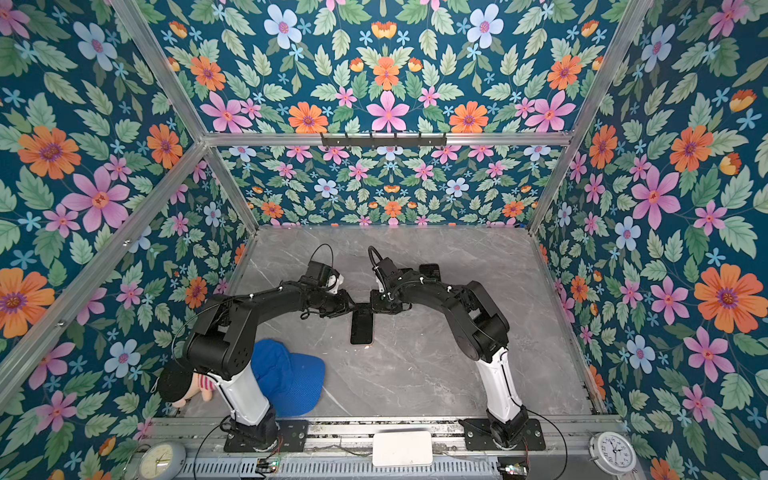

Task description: Put the phone into the phone case

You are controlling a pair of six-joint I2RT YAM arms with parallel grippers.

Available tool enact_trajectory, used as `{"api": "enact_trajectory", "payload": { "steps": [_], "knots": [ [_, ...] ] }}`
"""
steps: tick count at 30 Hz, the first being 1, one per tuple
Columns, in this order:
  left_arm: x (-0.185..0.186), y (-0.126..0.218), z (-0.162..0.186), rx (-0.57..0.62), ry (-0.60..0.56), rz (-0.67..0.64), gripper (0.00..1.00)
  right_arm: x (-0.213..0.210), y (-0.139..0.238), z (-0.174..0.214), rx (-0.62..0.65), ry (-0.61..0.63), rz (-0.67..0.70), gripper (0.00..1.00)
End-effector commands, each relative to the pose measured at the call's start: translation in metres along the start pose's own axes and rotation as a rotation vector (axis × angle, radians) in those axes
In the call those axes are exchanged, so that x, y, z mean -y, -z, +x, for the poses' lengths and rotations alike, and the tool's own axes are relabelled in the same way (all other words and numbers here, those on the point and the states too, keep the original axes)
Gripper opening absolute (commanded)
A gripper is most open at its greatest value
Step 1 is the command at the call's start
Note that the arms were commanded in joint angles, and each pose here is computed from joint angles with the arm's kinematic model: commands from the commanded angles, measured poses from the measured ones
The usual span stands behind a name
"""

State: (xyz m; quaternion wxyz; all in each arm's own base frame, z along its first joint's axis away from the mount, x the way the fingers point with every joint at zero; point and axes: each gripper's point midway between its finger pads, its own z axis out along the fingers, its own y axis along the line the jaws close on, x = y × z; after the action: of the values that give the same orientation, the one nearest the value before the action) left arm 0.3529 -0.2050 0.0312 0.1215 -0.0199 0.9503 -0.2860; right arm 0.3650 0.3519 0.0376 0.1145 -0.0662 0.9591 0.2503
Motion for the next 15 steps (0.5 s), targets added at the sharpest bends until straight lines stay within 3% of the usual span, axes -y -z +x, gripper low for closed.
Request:
{"api": "enact_trajectory", "payload": {
  "steps": [1, 8, 15],
  "knots": [
    [0.003, -0.003, -0.001, -0.009, -0.008, 0.026, 0.40, -0.001, -0.003, -0.001, -0.012, 0.020, 0.001, 0.43],
    [-0.001, -0.008, 0.001, -0.021, 0.001, 0.021, 0.38, -0.004, -0.013, -0.003, -0.033, 0.024, -0.015, 0.44],
    [-0.003, -0.011, 0.006, -0.031, 0.008, 0.021, 0.19, -0.006, -0.016, -0.002, -0.037, 0.019, -0.027, 0.36]
  ]
}}
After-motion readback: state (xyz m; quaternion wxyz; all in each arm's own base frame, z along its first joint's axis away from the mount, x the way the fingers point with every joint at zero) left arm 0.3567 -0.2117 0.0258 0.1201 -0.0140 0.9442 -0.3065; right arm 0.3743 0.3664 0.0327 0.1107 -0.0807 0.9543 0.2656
